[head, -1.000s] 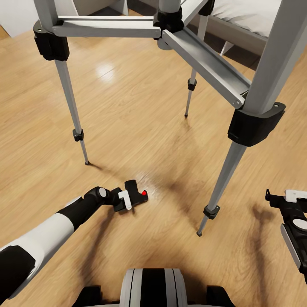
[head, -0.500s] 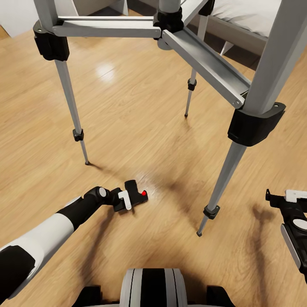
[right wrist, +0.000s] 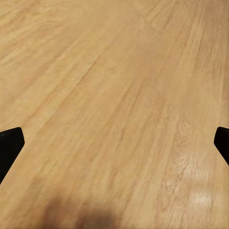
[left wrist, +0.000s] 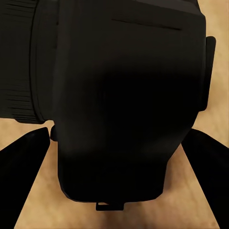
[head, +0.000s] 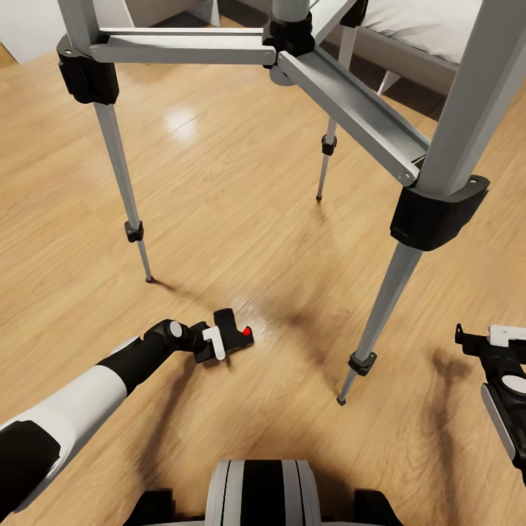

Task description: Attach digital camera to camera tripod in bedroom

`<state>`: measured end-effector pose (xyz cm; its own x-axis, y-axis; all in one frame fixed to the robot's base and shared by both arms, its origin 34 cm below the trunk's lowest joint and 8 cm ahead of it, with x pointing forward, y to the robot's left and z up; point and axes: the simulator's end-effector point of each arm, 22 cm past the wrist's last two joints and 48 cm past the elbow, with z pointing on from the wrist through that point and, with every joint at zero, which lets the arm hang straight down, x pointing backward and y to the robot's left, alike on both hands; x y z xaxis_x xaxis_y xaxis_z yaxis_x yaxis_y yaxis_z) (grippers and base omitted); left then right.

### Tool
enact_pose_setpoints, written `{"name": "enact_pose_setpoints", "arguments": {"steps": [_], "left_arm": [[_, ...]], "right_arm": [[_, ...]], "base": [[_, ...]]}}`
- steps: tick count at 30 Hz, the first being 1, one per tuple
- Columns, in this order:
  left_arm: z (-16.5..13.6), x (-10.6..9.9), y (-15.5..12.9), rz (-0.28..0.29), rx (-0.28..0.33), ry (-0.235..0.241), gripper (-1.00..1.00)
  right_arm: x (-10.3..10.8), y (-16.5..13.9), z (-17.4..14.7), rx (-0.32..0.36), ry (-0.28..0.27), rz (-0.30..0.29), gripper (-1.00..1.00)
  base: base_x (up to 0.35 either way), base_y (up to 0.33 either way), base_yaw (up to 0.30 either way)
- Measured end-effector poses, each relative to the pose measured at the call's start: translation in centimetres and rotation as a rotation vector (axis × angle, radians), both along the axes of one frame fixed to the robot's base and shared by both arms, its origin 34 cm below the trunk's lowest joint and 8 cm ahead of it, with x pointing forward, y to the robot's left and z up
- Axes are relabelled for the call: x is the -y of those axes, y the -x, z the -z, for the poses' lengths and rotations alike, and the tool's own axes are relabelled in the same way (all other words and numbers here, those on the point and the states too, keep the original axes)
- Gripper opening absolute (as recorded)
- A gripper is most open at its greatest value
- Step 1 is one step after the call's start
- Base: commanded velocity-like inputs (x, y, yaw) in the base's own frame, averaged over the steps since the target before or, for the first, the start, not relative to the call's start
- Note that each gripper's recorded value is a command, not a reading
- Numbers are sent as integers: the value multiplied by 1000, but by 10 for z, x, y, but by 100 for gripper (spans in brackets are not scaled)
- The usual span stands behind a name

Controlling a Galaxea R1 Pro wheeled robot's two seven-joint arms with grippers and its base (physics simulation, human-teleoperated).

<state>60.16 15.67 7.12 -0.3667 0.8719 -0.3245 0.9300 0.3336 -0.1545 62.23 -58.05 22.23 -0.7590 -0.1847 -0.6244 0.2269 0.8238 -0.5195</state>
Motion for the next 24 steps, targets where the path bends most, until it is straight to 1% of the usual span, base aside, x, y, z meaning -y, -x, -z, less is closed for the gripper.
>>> {"name": "enact_pose_setpoints", "arguments": {"steps": [16, 21, 24], "left_arm": [[-1, 2, 0, -1, 0, 3, -100], [-13, 8, -7, -3, 13, 9, -100], [-19, 11, -9, -9, 7, 1, -100]], "right_arm": [[0, 0, 0, 0, 0, 0, 100], [0, -5, -11, 20, 0, 0, 100], [0, -8, -18, 33, 0, 0, 100]], "base": [[0, 0, 0], [0, 0, 0], [0, 0, 0]]}}
